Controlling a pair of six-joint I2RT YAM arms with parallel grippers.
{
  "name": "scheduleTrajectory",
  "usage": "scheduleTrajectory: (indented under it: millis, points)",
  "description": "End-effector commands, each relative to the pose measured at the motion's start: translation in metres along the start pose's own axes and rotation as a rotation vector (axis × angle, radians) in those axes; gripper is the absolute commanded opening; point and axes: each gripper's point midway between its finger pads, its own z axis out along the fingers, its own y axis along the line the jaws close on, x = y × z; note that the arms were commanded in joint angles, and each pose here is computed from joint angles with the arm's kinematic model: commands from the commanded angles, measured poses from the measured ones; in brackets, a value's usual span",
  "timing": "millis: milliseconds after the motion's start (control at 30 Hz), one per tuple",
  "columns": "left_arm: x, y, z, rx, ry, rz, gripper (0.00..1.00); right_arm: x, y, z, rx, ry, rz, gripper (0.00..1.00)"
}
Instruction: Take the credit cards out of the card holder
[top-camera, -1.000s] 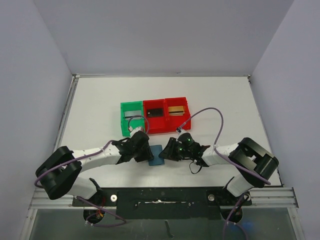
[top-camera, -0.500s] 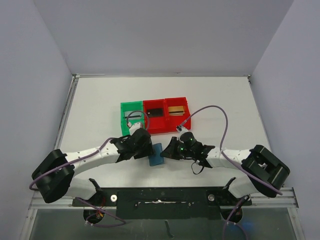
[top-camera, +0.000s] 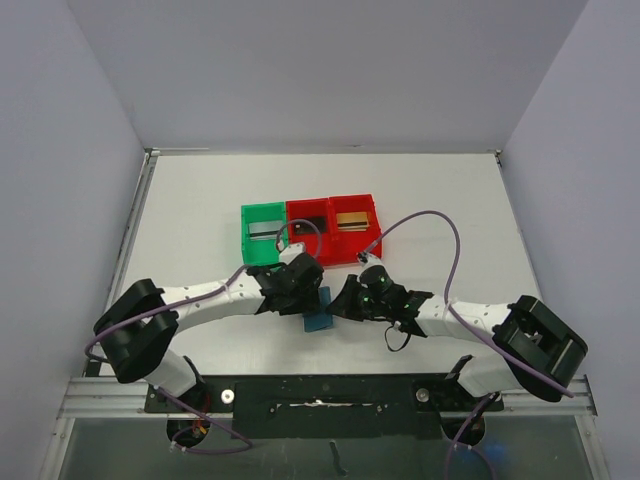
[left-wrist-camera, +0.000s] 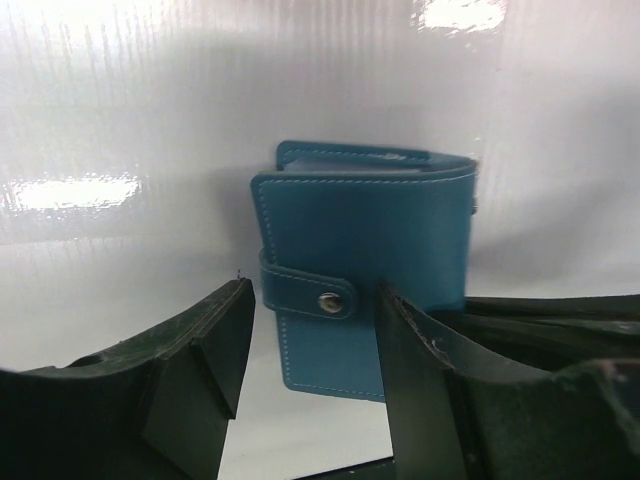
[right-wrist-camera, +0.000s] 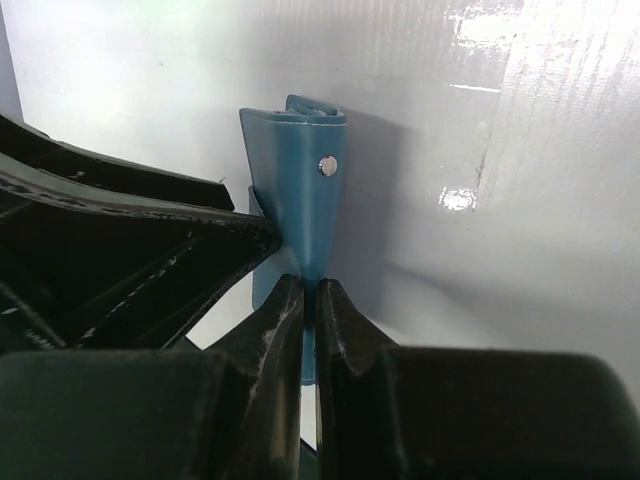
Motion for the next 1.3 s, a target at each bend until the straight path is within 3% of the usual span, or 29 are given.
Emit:
scheduleTrajectory:
  millis: [0,300,533,1267]
  points:
    - [0.001,0.001,-0.003,-0.029,0.019,0.026,0.47,-0.023,0.026,-0.005,-0.058,-0.083,-0.023,0.00]
    - [0.014,0.038,0.006,-0.187,0.055,0.090,0.14,-0.029,0.022,-0.011,-0.030,-0.113,-0.015,0.00]
    - [0.020,0.047,0.002,-0.165,0.045,0.065,0.02,-0.027,0.010,-0.013,0.010,-0.119,0.011,0.00]
    - [0.016,0.073,-0.014,-0.245,-0.014,0.004,0.00,-0.024,0.005,-0.014,0.024,-0.115,0.024,0.00]
